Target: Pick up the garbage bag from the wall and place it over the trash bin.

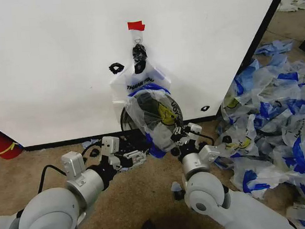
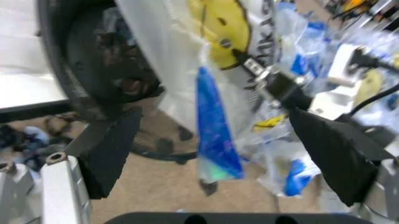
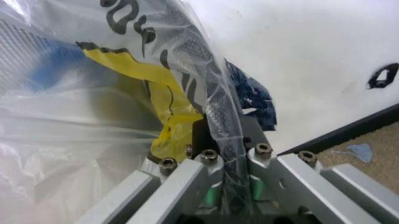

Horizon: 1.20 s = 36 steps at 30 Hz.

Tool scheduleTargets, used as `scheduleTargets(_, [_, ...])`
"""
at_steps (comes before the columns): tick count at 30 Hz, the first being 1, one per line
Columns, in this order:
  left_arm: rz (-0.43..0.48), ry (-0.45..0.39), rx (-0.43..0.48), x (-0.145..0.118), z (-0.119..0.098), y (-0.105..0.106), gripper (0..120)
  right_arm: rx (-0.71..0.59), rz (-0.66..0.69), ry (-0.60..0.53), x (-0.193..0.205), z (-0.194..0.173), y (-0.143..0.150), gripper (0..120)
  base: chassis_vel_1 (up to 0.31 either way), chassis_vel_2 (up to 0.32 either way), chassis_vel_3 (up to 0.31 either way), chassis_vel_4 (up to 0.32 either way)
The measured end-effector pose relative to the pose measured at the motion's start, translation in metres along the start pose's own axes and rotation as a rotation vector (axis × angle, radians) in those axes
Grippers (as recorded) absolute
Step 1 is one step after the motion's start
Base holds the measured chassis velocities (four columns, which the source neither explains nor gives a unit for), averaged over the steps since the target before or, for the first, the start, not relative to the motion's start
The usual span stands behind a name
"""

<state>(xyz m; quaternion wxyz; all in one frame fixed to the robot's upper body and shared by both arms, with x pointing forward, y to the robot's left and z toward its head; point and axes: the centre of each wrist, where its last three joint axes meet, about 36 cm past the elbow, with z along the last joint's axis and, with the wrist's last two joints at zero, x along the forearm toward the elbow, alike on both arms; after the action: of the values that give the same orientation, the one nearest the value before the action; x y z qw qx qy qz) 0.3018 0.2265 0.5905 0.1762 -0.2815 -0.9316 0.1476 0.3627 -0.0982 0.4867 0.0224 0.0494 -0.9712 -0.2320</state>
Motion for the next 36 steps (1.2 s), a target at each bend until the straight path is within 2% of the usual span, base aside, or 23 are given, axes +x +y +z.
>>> scheduleTargets(3, [0.020,-0.008,0.032,-0.001,0.001,-0.001,91,-0.002,-0.002,0.004,-0.001,0.001,0.002,0,0.000,0.000,0.000,0.000])
scheduleTargets(7, [0.052,-0.016,0.078,-0.004,0.004,-0.005,84,-0.007,-0.005,0.011,-0.001,0.004,0.005,0,0.000,0.000,0.000,0.000])
scheduleTargets(15, [0.083,-0.013,0.118,-0.008,0.012,-0.010,82,-0.008,-0.006,0.018,0.001,0.004,0.006,0,0.000,0.000,0.000,0.000])
scheduleTargets(23, [0.090,-0.017,0.125,-0.011,0.017,-0.010,82,-0.010,-0.009,0.021,0.004,0.004,0.006,0,0.000,0.000,0.000,0.000])
scheduleTargets(28, [0.074,-0.026,0.115,-0.019,0.022,-0.001,82,-0.008,-0.006,0.025,0.006,0.004,0.004,0,0.000,0.000,0.000,0.000])
scheduleTargets(36, [0.087,-0.047,0.095,-0.012,0.016,-0.005,82,-0.004,-0.001,0.029,0.010,0.007,0.001,0,0.000,0.000,0.000,0.000])
